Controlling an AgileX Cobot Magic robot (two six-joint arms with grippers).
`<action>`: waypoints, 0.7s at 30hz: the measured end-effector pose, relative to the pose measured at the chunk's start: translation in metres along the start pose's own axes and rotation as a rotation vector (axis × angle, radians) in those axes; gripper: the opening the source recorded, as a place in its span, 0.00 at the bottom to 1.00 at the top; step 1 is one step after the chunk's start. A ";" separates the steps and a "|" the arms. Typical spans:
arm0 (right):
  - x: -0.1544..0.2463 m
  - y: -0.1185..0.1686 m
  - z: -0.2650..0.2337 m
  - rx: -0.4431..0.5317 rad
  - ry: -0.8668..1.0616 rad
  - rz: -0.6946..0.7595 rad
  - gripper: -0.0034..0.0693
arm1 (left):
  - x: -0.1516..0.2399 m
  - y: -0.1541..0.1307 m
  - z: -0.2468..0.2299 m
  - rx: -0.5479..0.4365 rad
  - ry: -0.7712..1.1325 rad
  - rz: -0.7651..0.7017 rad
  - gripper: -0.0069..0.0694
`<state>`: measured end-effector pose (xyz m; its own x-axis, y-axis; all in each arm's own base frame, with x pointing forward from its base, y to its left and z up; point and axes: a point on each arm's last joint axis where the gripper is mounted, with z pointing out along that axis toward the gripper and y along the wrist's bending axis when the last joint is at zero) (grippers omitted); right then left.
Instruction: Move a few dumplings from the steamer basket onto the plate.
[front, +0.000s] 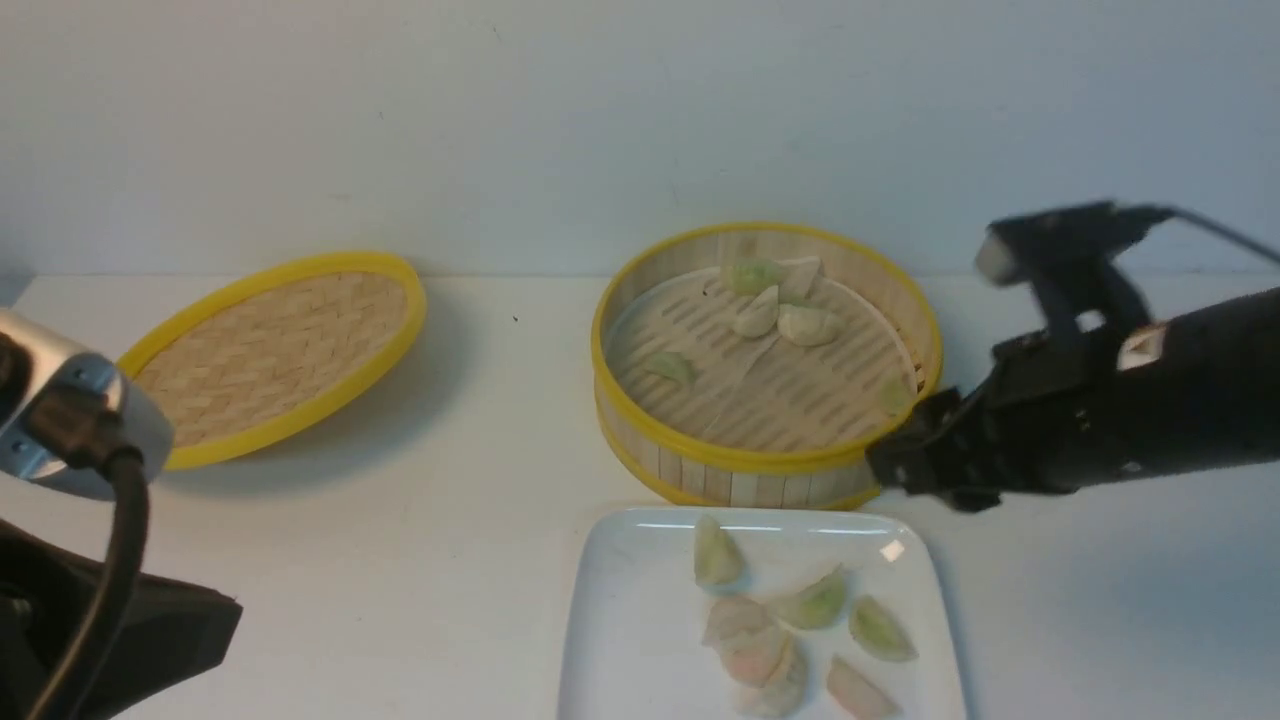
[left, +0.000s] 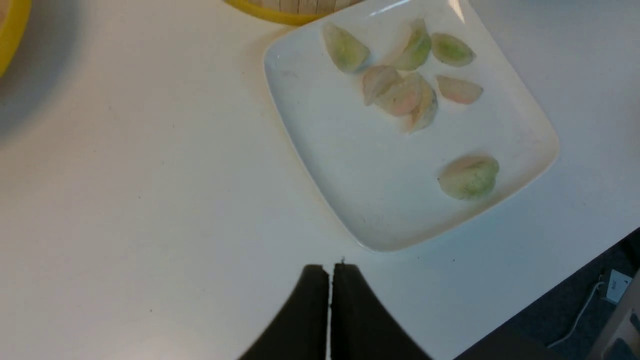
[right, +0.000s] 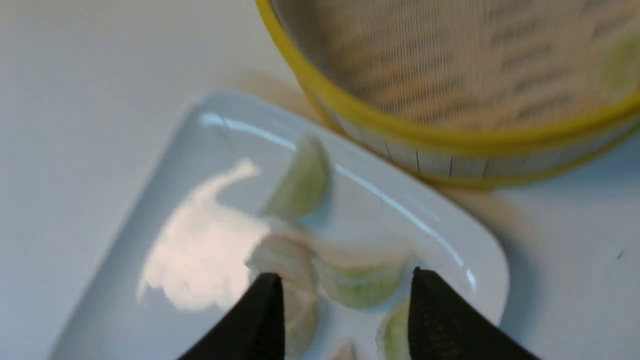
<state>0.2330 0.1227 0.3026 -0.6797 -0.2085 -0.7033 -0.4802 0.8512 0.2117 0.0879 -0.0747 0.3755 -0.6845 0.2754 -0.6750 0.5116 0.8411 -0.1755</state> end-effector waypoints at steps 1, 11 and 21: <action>-0.004 0.004 -0.017 -0.002 -0.063 -0.012 0.41 | -0.002 0.000 0.000 0.004 -0.018 0.002 0.08; 0.022 0.040 -0.198 -0.010 -0.696 -0.155 0.11 | -0.014 -0.003 -0.001 0.028 -0.156 0.036 0.08; 0.109 0.045 -0.278 -0.027 -1.041 -0.119 0.03 | -0.020 -0.004 -0.002 0.036 -0.226 0.072 0.08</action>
<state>-0.0173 0.0046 0.4243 0.1799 0.2380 -0.9545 -0.5335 0.8388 0.1086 0.0985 -0.0825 0.3916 -0.5139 0.2190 -0.8294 0.5754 0.8051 -0.1439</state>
